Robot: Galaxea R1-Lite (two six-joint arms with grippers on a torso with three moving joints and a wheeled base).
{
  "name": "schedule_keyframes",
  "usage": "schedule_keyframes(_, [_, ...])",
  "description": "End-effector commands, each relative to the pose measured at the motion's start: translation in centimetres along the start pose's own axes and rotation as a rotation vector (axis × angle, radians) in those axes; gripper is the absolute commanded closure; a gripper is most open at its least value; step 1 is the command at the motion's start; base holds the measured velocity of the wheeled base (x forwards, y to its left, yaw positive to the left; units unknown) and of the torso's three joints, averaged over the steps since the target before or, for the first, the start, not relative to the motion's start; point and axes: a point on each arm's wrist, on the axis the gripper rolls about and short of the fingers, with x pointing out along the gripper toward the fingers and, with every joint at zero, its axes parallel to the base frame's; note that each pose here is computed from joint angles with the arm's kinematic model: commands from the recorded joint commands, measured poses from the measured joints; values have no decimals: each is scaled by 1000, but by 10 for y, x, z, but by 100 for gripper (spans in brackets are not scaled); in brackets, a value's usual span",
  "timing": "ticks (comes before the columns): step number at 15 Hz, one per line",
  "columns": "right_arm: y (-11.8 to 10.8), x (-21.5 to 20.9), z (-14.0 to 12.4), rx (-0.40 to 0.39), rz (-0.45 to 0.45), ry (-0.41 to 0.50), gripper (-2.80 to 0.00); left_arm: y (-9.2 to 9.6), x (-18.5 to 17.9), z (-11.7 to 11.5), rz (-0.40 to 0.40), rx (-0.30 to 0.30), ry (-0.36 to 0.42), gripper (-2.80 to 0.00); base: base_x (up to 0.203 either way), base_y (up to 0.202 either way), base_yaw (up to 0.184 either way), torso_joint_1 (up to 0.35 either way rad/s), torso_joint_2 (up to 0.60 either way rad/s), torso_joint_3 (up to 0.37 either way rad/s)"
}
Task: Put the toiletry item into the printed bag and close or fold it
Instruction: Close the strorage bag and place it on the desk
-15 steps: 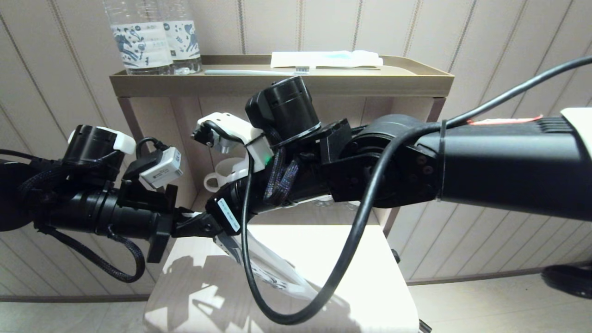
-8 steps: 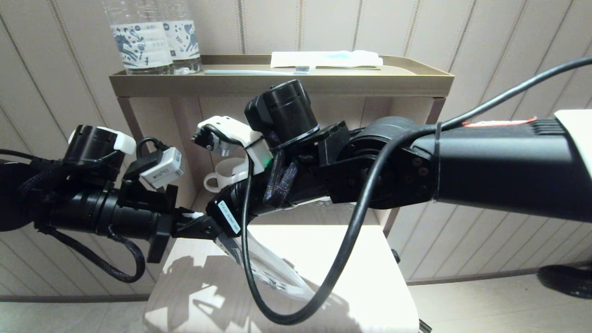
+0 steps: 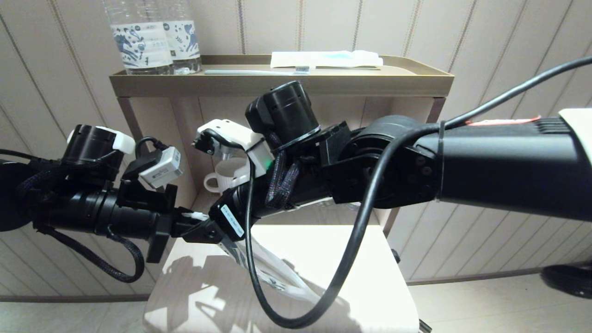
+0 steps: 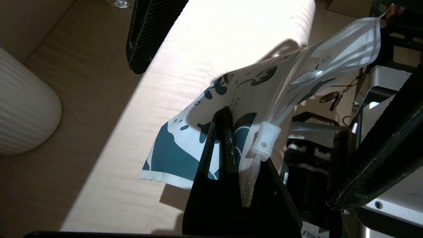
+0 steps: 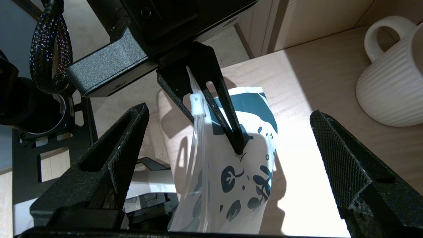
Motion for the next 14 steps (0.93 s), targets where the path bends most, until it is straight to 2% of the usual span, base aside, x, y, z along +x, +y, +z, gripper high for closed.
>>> schedule_keyframes(1, [1, 0, 1, -1, 4, -4, -280, 0, 0, 0, -5, 4, -2, 0, 0, 0, 0, 0, 0, 0])
schedule_keyframes(8, [0, 0, 2, -3, -9, -17, -280, 0, 0, 0, -3, 5, -1, 0, 0, 0, 0, 0, 0, 0])
schedule_keyframes(9, [0, 1, 1, -2, -9, -13, 0, 0, 0, 0, -2, 4, -1, 0, 0, 0, 0, 0, 0, 0])
schedule_keyframes(14, [-1, 2, 1, -5, -9, -15, 0, 0, 1, -1, -5, 3, 0, 0, 0, 0, 0, 0, 0, 0])
